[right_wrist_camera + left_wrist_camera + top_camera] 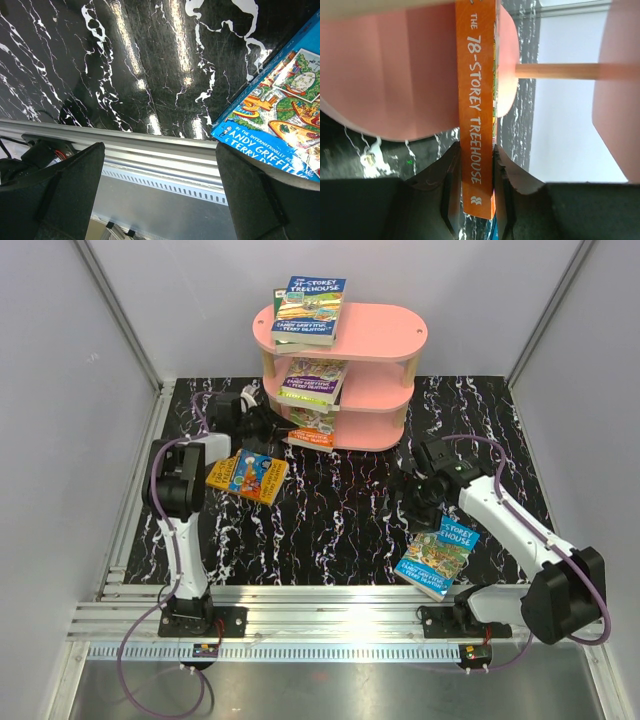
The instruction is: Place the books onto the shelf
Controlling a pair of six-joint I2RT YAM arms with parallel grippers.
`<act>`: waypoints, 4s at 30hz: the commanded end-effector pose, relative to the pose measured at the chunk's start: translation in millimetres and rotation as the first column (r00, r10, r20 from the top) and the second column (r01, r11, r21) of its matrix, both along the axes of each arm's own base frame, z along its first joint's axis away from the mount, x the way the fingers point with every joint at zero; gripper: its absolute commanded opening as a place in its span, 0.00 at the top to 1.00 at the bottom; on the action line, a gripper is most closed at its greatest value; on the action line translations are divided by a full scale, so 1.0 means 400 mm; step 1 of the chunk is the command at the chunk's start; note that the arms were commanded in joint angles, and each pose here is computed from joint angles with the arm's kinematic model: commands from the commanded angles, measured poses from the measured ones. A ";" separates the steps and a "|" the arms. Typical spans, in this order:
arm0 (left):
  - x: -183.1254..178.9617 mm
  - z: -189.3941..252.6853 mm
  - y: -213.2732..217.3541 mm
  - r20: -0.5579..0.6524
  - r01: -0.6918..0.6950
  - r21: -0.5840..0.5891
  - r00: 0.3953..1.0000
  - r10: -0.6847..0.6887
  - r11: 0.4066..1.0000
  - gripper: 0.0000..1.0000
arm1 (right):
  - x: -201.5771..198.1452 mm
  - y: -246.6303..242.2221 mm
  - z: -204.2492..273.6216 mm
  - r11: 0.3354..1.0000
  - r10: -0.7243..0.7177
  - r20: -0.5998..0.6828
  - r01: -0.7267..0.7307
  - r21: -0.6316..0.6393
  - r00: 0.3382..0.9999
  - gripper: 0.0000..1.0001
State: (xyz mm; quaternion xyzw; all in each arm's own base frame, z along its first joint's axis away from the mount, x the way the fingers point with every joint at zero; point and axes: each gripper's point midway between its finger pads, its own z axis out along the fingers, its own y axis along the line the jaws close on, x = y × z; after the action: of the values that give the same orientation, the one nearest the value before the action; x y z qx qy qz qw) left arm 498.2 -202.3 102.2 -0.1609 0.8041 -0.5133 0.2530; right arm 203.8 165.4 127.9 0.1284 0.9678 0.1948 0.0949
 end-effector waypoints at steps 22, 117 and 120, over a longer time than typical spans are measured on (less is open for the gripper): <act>0.012 0.021 0.201 -0.027 -0.107 0.372 0.992 0.126 0.922 0.01 | 0.038 0.025 0.002 0.999 0.025 0.018 -0.026 0.032 1.000 0.02; -0.506 0.149 0.296 0.004 -0.242 0.565 0.957 0.290 0.789 0.01 | 0.100 0.263 0.010 0.886 0.165 0.068 -0.178 0.429 0.984 0.02; -0.518 0.155 0.390 -0.019 -0.267 0.639 0.932 0.361 0.722 0.01 | 0.124 0.341 0.030 0.852 0.219 0.066 -0.224 0.473 0.974 0.02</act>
State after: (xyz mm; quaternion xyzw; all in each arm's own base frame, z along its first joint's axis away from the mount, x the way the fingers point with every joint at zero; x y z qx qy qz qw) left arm 310.9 -91.3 172.0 -0.2193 0.8817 -0.2451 0.3381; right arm 231.5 254.7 99.5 0.0920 0.9288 0.3584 0.0182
